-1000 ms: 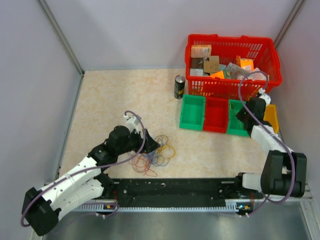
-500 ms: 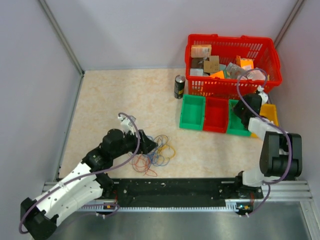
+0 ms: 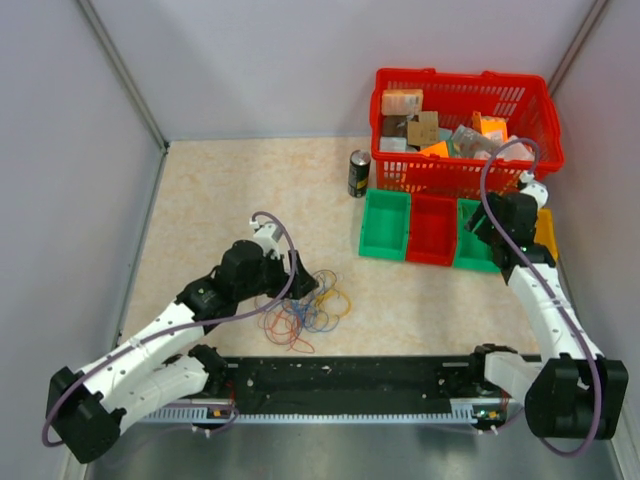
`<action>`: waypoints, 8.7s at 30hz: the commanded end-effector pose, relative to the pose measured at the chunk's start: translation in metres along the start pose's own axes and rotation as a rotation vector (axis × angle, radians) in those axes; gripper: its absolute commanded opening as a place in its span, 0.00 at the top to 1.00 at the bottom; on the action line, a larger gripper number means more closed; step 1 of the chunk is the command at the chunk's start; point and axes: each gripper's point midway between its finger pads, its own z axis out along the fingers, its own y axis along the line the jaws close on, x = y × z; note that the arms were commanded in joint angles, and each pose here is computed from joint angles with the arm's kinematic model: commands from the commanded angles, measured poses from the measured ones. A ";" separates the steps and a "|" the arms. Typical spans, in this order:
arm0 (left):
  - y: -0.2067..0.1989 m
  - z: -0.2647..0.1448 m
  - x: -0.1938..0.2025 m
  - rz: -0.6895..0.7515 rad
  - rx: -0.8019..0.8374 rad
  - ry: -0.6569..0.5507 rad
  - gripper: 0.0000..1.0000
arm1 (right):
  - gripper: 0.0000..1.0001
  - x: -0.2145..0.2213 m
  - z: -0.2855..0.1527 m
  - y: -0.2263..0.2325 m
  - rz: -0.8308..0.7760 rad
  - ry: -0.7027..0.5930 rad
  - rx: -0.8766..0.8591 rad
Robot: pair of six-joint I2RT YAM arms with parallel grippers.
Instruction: Untangle the cables
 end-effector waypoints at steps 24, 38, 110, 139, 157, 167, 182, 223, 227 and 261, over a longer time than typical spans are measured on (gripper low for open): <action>0.007 0.020 0.028 -0.201 0.059 -0.005 0.32 | 0.47 0.197 -0.138 0.307 -0.476 0.417 -1.188; 0.030 0.047 0.073 -0.308 0.028 0.099 0.41 | 0.54 0.257 -0.138 0.281 -0.494 0.531 -1.194; 0.043 0.043 0.016 -0.226 -0.055 -0.018 0.64 | 1.00 -0.045 -0.410 0.284 -0.162 -0.002 -1.691; -0.101 -0.061 -0.081 0.096 0.507 -0.356 0.25 | 1.00 -0.031 -0.382 0.300 -0.130 0.046 -1.613; 0.051 0.018 -0.054 -0.208 -0.241 -0.285 1.00 | 1.00 -0.070 -0.397 0.264 -0.141 -0.112 -1.514; 0.145 -0.018 0.005 -0.336 -0.594 -0.259 1.00 | 1.00 -0.140 -0.311 0.144 -0.179 -0.449 -0.762; 0.184 -0.057 0.003 -0.416 -0.798 -0.371 1.00 | 1.00 -0.181 -0.345 0.039 -0.003 -0.695 -0.697; -0.121 0.075 0.022 0.524 0.434 0.161 0.29 | 1.00 -0.127 -0.373 0.118 -0.159 -0.509 -1.104; -0.104 0.072 0.018 0.412 0.282 0.097 0.30 | 1.00 -0.125 -0.368 0.115 -0.157 -0.510 -1.082; -0.002 0.070 -0.024 -0.385 -0.052 -0.181 1.00 | 1.00 -0.124 -0.352 0.098 -0.121 -0.497 -0.986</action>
